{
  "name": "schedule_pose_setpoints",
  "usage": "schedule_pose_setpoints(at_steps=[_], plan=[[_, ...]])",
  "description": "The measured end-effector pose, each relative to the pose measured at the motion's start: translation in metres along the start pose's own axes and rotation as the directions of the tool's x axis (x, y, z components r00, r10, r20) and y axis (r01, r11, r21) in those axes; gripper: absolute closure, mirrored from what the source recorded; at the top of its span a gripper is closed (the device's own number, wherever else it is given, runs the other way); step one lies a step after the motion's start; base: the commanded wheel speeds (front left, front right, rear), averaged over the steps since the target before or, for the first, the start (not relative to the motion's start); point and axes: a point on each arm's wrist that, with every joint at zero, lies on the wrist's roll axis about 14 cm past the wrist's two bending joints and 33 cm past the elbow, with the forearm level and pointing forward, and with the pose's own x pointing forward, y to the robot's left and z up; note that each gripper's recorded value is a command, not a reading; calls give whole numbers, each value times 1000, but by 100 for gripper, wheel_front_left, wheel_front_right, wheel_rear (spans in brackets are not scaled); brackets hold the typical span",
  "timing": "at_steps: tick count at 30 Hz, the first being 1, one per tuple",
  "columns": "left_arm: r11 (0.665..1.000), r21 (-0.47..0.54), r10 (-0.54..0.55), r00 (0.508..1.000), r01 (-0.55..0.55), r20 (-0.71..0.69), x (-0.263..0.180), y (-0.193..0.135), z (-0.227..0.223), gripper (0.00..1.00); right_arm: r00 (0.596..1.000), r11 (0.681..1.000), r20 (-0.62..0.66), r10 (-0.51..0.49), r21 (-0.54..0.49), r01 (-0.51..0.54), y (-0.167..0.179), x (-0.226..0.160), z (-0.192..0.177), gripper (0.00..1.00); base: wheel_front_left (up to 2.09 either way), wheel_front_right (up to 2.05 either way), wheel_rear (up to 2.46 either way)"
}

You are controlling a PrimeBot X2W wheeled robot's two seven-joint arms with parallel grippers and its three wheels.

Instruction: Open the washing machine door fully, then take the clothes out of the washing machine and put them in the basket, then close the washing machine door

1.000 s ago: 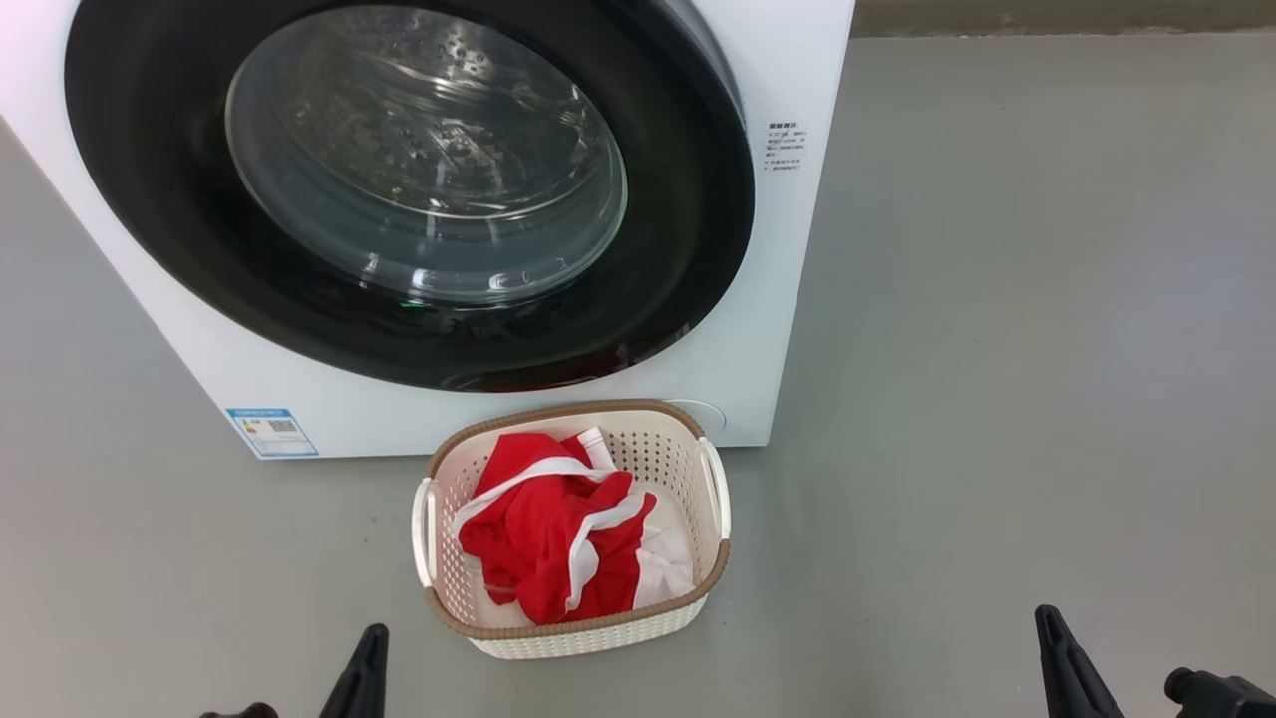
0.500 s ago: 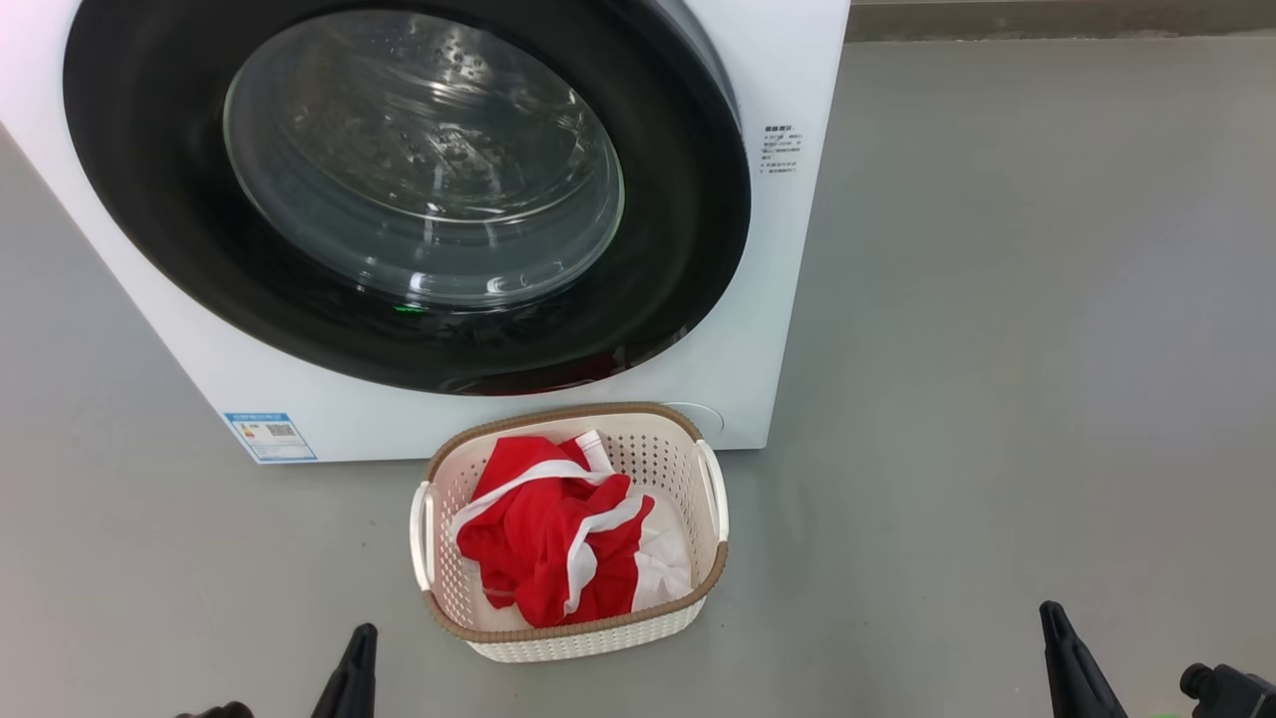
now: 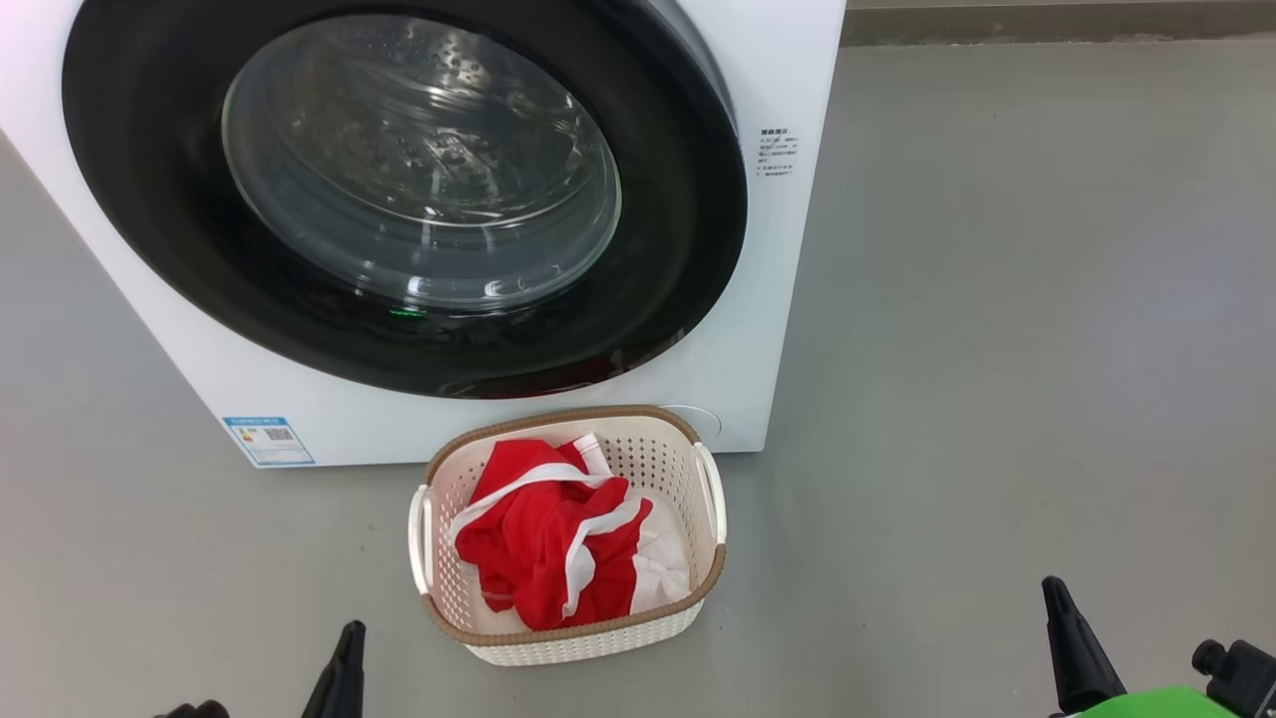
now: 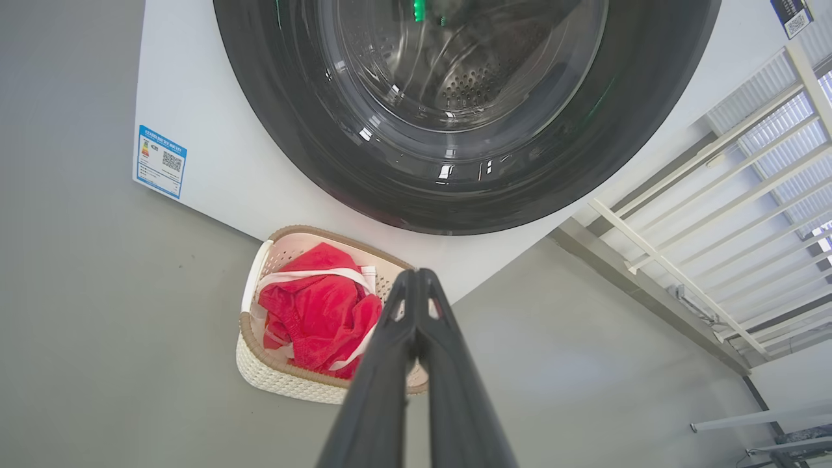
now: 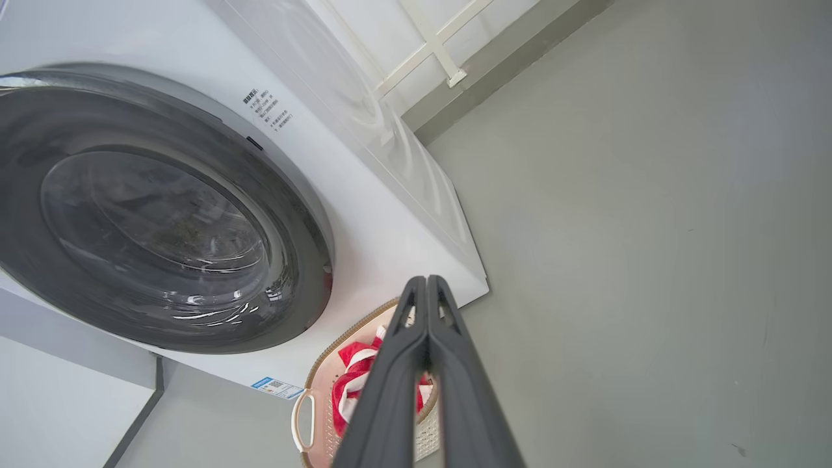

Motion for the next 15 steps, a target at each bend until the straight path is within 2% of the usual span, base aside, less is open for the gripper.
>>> schedule_pose_setpoints(at_steps=[15], plan=[[989,-150,7,1000,-6,6,5,-1,7,100,1000,991,0,5,137,-5,4,5,6,100,0,0,0]])
